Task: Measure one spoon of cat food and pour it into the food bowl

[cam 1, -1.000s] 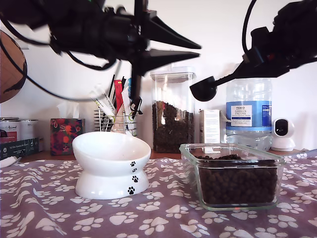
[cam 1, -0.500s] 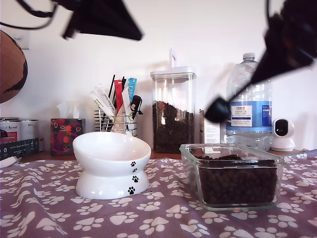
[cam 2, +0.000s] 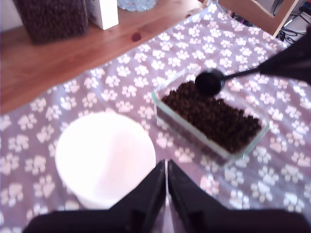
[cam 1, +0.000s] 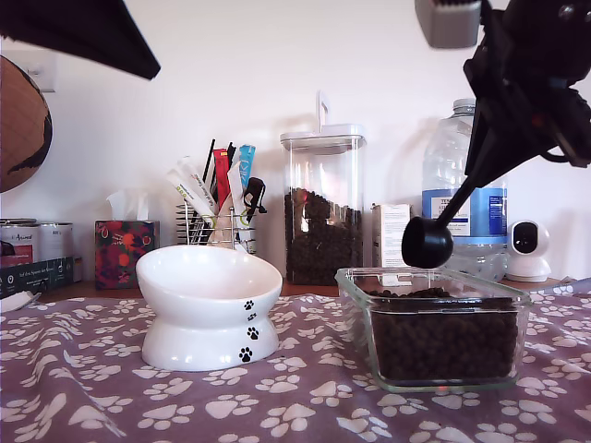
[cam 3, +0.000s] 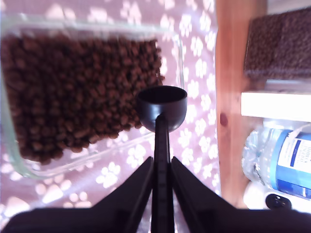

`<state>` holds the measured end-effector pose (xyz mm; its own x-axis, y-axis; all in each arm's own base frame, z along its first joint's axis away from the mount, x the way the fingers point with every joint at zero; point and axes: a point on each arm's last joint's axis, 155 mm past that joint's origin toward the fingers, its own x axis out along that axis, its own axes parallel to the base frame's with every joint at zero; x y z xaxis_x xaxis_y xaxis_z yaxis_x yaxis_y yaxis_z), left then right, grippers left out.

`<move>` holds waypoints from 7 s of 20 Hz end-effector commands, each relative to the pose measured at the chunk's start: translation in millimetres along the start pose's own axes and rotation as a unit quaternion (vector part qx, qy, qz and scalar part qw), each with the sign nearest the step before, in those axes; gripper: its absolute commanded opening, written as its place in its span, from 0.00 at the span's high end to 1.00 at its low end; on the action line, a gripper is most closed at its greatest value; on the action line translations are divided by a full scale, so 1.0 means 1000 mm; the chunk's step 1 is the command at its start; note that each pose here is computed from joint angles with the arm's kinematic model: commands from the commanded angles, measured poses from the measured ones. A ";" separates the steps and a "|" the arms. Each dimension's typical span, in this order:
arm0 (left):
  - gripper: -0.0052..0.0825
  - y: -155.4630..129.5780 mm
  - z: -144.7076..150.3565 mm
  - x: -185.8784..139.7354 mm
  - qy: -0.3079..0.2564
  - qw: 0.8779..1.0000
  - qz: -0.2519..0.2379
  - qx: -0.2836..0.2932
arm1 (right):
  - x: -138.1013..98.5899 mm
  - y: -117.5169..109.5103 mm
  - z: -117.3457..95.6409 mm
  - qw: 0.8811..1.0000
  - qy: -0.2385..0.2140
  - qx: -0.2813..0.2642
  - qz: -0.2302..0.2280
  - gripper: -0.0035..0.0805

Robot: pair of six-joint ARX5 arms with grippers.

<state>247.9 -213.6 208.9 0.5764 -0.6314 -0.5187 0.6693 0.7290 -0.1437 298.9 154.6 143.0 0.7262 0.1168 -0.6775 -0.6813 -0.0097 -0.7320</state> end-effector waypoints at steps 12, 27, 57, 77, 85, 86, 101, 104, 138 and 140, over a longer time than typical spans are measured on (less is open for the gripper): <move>0.96 -0.020 -0.018 0.007 0.015 0.999 -0.027 0.014 | 0.036 0.055 0.013 0.968 0.056 -0.231 0.080 0.97; 0.96 -0.020 -0.020 0.007 0.018 0.999 -0.027 0.014 | 0.027 0.043 0.028 0.995 0.056 -0.057 0.062 0.97; 0.96 -0.018 -0.035 0.006 0.047 0.999 -0.024 0.007 | 0.026 0.057 0.037 0.912 0.059 0.393 0.103 0.97; 0.96 -0.010 -0.040 0.006 0.057 0.998 -0.004 0.007 | 0.028 0.064 0.015 0.879 0.100 0.452 0.114 0.97; 0.96 -0.010 -0.040 0.006 0.057 0.998 -0.001 0.008 | 0.022 0.079 -0.002 0.878 0.139 0.438 0.133 0.97; 0.96 -0.010 -0.040 0.006 0.057 0.998 -0.001 0.008 | 0.021 0.081 -0.005 0.877 0.146 0.437 0.136 0.97; 0.96 -0.006 -0.042 0.005 0.061 0.998 0.008 0.008 | 0.029 0.072 0.000 0.846 0.127 0.500 0.135 0.97; 0.96 -0.004 -0.042 0.006 0.061 0.998 0.013 0.008 | 0.029 0.071 -0.002 0.841 0.127 0.507 0.137 0.97; 0.96 -0.001 -0.053 -0.027 -0.079 0.997 0.017 -0.018 | 0.006 -0.014 0.147 0.839 -0.133 0.508 0.140 0.97; 0.96 -0.001 -0.056 -0.026 -0.073 0.997 0.017 -0.026 | 0.016 -0.017 0.150 0.862 -0.119 0.476 0.127 0.97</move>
<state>206.2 -182.9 181.0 0.6675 -0.6368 -0.3858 0.6286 0.7597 -0.1664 306.2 301.7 158.9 0.5807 0.4425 -0.6833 -0.6551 0.7523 -0.0696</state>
